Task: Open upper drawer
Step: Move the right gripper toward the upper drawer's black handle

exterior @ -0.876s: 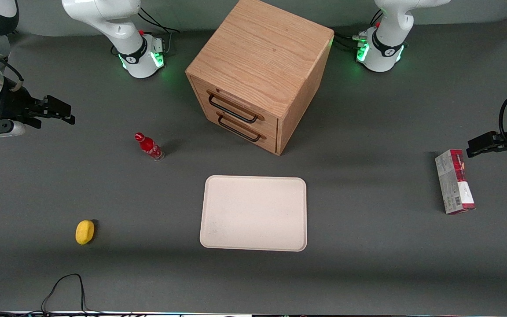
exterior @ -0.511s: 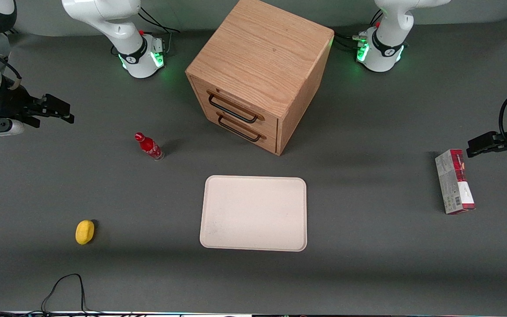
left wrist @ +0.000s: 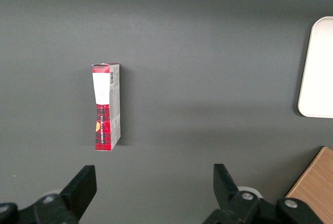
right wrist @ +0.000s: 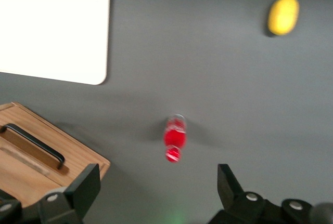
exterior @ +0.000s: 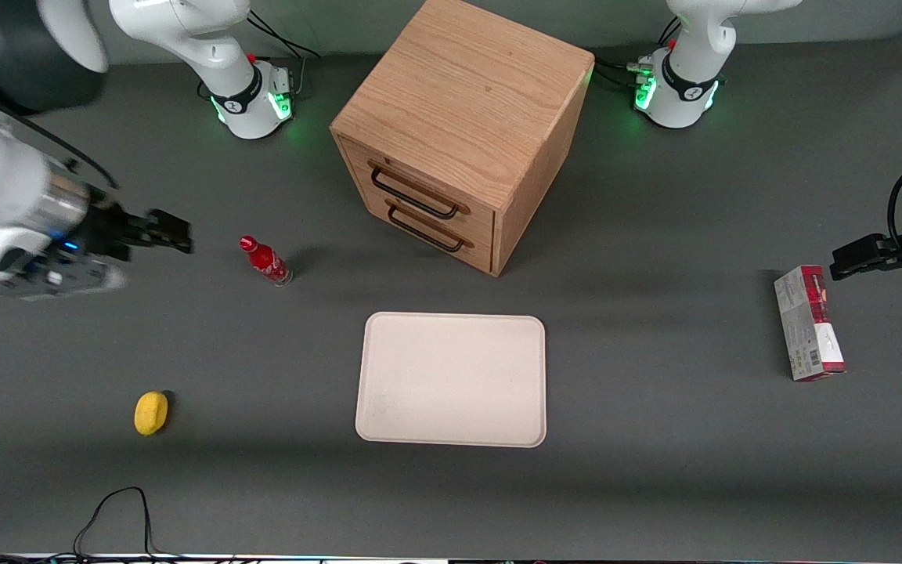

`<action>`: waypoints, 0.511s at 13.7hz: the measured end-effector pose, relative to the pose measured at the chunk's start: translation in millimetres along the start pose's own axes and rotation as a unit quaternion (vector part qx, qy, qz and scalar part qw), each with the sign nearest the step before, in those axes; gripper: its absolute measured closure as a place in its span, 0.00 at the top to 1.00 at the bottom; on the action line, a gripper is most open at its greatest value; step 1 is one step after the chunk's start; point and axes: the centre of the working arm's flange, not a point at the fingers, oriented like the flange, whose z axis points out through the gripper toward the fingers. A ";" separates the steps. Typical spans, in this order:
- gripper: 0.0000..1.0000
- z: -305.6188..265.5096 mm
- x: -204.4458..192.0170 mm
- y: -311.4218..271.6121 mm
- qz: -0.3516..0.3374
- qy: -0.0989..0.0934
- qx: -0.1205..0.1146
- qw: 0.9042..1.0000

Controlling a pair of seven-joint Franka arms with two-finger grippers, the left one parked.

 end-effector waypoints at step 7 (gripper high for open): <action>1.00 44.3 15.9 -113.5 -0.070 -0.033 -0.005 0.997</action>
